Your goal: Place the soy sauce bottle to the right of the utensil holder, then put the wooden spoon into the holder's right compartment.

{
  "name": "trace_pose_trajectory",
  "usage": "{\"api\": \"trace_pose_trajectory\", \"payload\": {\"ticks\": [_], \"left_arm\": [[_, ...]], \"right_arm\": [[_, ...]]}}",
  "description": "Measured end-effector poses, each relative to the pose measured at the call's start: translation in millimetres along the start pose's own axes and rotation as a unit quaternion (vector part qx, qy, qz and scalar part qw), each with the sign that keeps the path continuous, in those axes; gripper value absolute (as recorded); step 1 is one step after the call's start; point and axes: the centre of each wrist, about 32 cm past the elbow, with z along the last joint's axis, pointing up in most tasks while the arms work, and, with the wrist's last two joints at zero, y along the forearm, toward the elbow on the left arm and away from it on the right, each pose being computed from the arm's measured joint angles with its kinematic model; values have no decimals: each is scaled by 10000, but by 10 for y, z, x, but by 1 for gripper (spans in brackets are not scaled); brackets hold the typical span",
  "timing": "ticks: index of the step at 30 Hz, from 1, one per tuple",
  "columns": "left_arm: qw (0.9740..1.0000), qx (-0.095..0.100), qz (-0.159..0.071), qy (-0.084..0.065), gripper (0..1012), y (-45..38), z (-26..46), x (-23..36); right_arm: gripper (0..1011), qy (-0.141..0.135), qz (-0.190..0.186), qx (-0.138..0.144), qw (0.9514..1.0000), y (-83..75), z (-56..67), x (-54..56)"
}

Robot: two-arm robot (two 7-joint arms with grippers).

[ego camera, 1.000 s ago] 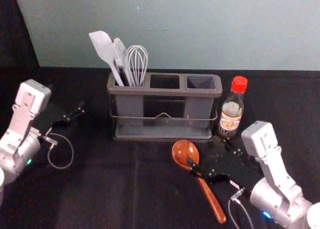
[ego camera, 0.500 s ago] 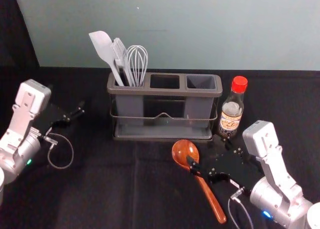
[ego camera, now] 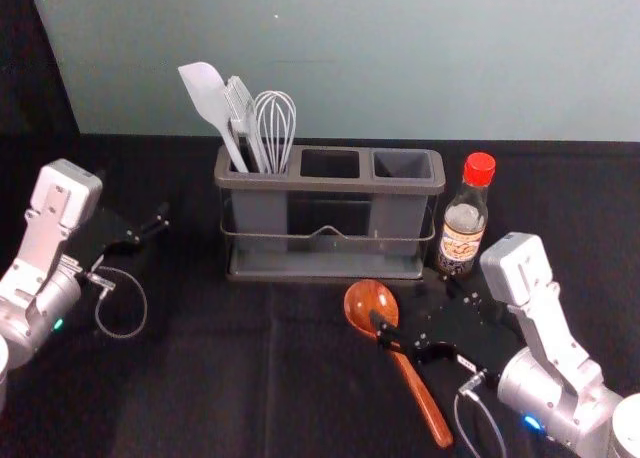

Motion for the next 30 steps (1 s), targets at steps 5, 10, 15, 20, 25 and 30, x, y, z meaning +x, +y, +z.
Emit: {"api": "trace_pose_trajectory", "payload": {"ticks": [5,10,15,20,25,30], "left_arm": [[10000,0,0,0,1005,0,0,0],[10000,0,0,0,1005,0,0,0],[10000,0,0,-1,1005,0,0,0],[10000,0,0,-1,1005,0,0,0],[10000,0,0,0,1005,0,0,0],[10000,0,0,0,1005,0,0,0]], "right_arm": [[1002,56,99,-199,9997,8,88,-3],[1002,132,160,-501,9985,8,237,-21],[1002,327,163,-964,9947,20,454,-44],[1002,467,190,-1321,9899,53,573,-58],[1002,688,226,-1617,9842,116,632,-60],[1002,910,209,-1866,9780,205,642,-34]]}}
